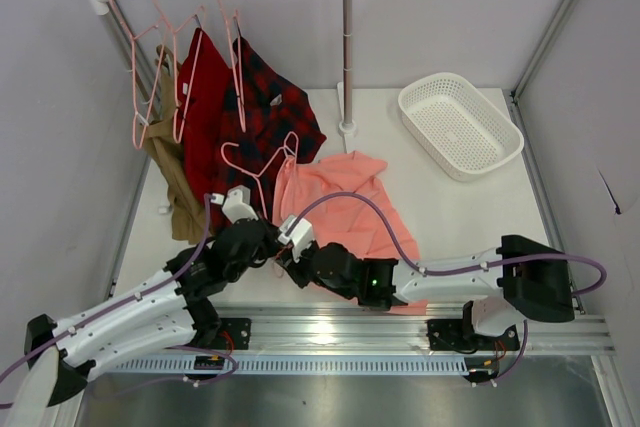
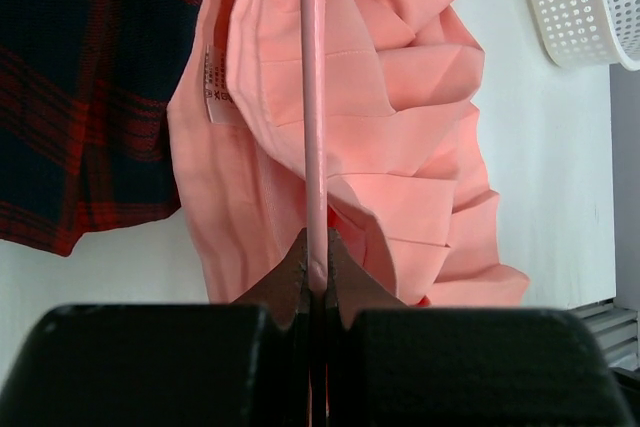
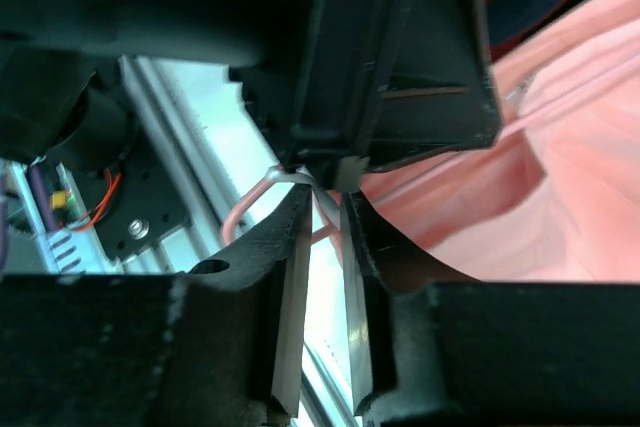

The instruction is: Place the skirt on the hanger

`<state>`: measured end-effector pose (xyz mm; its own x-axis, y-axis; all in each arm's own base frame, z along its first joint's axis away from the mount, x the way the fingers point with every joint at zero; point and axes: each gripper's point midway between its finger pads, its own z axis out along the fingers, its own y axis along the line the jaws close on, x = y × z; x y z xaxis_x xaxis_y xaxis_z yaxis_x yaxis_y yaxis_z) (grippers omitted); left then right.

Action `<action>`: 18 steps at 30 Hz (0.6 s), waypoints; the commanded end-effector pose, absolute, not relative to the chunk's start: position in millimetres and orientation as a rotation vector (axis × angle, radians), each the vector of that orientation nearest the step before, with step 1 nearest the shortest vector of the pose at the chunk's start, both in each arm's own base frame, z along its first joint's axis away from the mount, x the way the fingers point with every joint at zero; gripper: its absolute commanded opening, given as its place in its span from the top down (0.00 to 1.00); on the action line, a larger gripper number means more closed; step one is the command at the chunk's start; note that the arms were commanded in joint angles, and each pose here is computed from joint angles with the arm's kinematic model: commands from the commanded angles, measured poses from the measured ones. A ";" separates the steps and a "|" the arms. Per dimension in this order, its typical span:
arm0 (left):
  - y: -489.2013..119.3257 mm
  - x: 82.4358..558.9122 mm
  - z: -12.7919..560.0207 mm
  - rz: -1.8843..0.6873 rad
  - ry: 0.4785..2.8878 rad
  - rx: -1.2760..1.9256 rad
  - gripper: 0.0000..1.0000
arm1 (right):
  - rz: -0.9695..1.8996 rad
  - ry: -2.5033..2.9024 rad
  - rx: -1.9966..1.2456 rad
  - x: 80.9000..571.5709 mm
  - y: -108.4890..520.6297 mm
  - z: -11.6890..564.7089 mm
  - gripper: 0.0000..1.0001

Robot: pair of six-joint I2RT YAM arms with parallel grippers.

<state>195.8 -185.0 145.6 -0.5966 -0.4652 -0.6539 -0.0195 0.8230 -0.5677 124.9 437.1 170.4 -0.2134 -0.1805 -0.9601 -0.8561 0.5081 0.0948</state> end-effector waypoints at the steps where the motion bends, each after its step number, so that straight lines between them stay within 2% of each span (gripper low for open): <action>1: -190.2 195.9 170.3 -0.728 2.090 -0.366 1.00 | 0.742 1.673 -0.673 149.6 439.8 200.6 0.80; 11: -185.5 193.7 179.3 -0.743 2.072 -0.380 1.00 | 0.692 1.800 -0.466 173.3 429.2 194.5 0.83; 16: -180.9 193.6 187.9 -0.731 2.053 -0.361 1.00 | 0.735 1.799 -0.530 164.8 430.3 193.5 0.73; 18: -176.7 195.6 199.7 -0.713 2.030 -0.352 1.00 | 0.765 1.803 -0.558 158.5 428.5 196.9 0.66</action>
